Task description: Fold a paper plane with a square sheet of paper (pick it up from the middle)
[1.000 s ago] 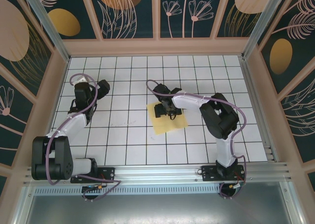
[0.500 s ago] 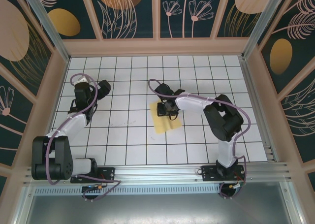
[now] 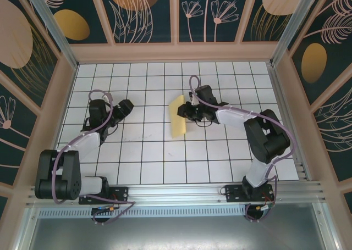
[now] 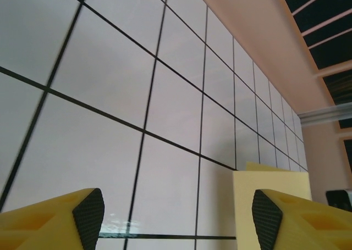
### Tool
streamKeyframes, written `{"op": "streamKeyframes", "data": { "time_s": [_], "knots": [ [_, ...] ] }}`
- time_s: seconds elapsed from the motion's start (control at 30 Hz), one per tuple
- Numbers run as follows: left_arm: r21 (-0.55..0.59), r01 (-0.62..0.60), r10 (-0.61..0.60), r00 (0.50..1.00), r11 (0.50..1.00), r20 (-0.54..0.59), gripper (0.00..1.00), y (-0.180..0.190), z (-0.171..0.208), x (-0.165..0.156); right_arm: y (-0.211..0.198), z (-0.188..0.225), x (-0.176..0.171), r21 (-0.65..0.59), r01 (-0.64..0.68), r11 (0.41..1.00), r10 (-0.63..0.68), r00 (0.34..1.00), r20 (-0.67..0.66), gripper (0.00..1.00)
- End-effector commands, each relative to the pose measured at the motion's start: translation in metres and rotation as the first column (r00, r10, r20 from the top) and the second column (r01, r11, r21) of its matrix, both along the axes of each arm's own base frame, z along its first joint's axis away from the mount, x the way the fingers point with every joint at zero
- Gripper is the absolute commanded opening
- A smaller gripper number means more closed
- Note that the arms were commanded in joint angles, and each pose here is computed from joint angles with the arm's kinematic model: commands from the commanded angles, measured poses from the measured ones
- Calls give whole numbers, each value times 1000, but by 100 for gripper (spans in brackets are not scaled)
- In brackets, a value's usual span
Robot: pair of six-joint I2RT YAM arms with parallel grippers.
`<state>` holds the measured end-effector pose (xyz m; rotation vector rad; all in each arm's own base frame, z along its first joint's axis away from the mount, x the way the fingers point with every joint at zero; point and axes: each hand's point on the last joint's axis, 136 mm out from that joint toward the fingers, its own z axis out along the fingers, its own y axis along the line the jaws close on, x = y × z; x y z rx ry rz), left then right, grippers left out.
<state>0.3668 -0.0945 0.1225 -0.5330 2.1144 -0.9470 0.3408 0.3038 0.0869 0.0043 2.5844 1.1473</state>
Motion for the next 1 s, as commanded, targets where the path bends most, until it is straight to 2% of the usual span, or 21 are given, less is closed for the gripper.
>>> {"op": "streamKeyframes", "data": {
  "time_s": [0.0,0.27,0.6,0.83,0.97],
  "knots": [
    [-36,66,-66,998,997,6,72,-24,9,-3,8,-9,-6,47,-42,998,42,999,-15,26],
    [-84,157,-159,987,984,-21,60,-68,-2,-10,-31,-41,4,2,14,1000,-13,997,-73,26],
    [-31,257,-258,966,966,-29,46,-135,-4,4,-52,-58,6,-44,54,998,-58,993,-100,28],
    [-18,360,-360,932,933,-32,24,-193,-8,7,-55,-66,6,-64,56,996,-63,990,-125,30],
    [4,393,-390,916,920,-97,13,-210,-38,11,-54,-73,4,-67,43,997,-53,988,-146,28]
  ]
}}
